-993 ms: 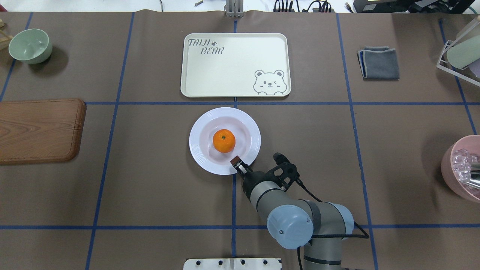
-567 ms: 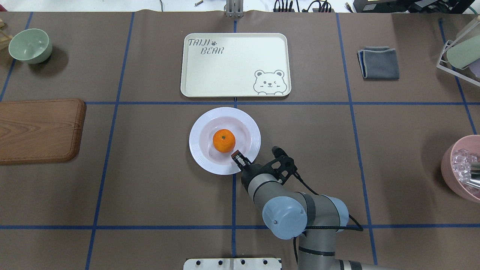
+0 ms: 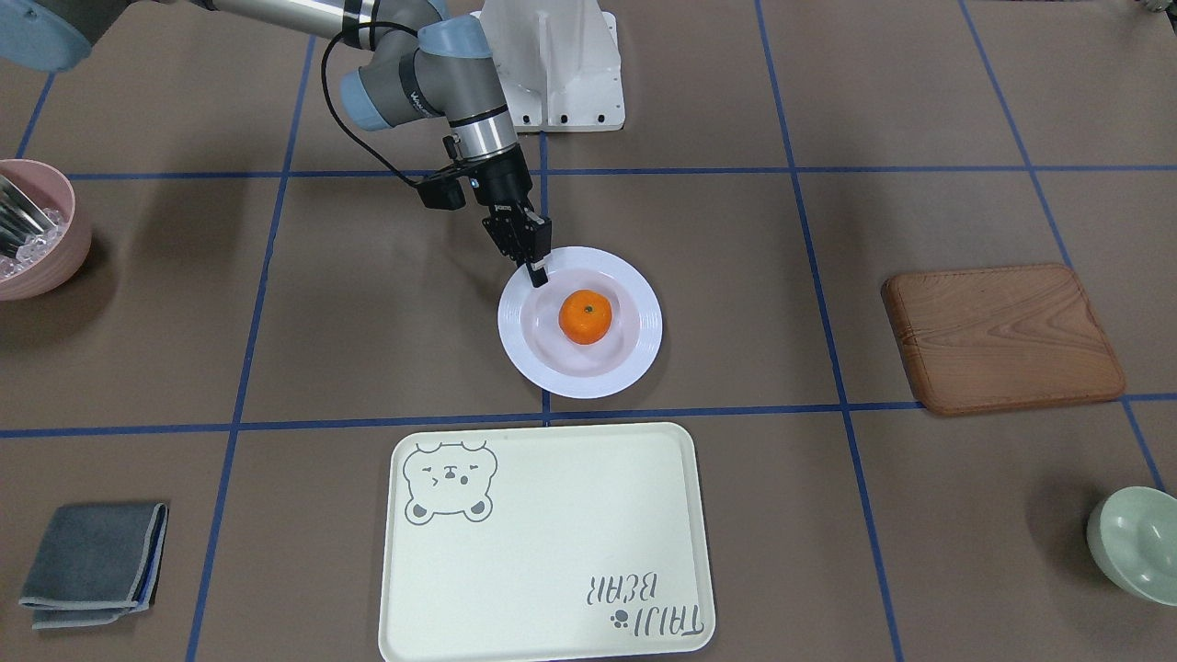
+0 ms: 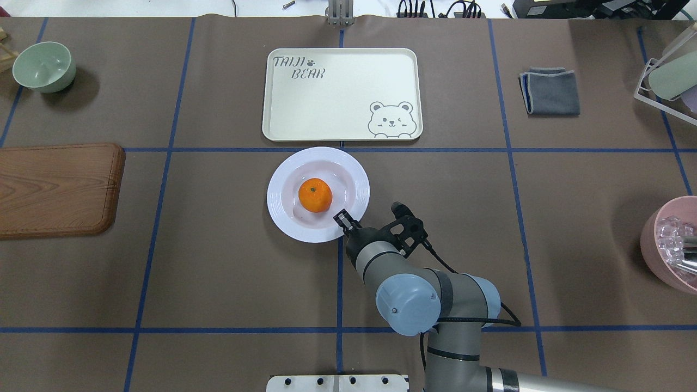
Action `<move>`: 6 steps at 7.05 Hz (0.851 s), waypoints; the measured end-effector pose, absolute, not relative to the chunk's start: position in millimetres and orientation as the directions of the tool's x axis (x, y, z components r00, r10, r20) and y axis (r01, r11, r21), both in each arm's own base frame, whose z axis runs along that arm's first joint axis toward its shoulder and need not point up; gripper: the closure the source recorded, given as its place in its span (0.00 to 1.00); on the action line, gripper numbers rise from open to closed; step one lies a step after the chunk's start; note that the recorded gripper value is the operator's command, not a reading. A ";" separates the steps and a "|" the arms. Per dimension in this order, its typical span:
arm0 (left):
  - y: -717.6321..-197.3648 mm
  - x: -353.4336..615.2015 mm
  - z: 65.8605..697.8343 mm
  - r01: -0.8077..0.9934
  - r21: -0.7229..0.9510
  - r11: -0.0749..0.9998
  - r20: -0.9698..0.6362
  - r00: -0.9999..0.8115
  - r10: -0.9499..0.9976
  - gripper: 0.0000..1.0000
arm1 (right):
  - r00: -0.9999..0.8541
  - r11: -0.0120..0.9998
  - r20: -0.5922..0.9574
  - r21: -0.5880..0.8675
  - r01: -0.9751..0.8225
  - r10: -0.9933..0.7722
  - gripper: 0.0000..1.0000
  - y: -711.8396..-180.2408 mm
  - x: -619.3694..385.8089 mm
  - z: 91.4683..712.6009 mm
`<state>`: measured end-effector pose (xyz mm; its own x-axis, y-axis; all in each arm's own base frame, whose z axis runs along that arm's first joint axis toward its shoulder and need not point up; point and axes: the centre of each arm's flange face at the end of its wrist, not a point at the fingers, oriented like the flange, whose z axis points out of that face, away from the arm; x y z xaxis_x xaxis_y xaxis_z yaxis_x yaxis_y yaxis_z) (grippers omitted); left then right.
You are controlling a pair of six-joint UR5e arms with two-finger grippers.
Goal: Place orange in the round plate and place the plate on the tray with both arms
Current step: 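Lift the plate with the right gripper and carry it onto the bear tray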
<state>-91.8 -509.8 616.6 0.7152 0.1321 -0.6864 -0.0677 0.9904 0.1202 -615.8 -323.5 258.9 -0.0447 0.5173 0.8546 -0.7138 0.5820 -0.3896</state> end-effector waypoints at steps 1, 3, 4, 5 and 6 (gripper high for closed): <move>-506.2 -91.6 614.8 -0.067 0.123 0.990 -0.686 0.715 0.134 0.01 | -0.054 0.576 0.856 -0.392 -0.717 0.515 1.00 -329.2 -610.6 257.2; -500.4 -91.3 614.0 -0.065 0.123 0.990 -0.686 0.716 0.132 0.01 | -0.125 0.561 0.861 -0.425 -0.711 0.493 1.00 -340.6 -593.4 242.5; -496.7 -91.1 612.8 -0.064 0.125 0.990 -0.686 0.716 0.133 0.01 | -0.183 0.547 0.864 -0.447 -0.708 0.469 1.00 -345.1 -584.8 235.2; -494.2 -90.9 611.5 -0.064 0.127 0.990 -0.685 0.716 0.134 0.01 | -0.232 0.536 0.863 -0.468 -0.703 0.449 1.00 -348.8 -578.0 230.0; -493.2 -90.9 610.6 -0.063 0.128 0.990 -0.685 0.716 0.135 0.01 | -0.278 0.528 0.859 -0.489 -0.694 0.430 1.00 -352.0 -571.6 225.4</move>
<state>-90.9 -493.2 610.6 0.7160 0.1345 -0.6850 -0.0633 0.9897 0.1282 -571.6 -352.0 225.4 -0.2780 0.4301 0.8589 -0.6945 0.5278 -0.4891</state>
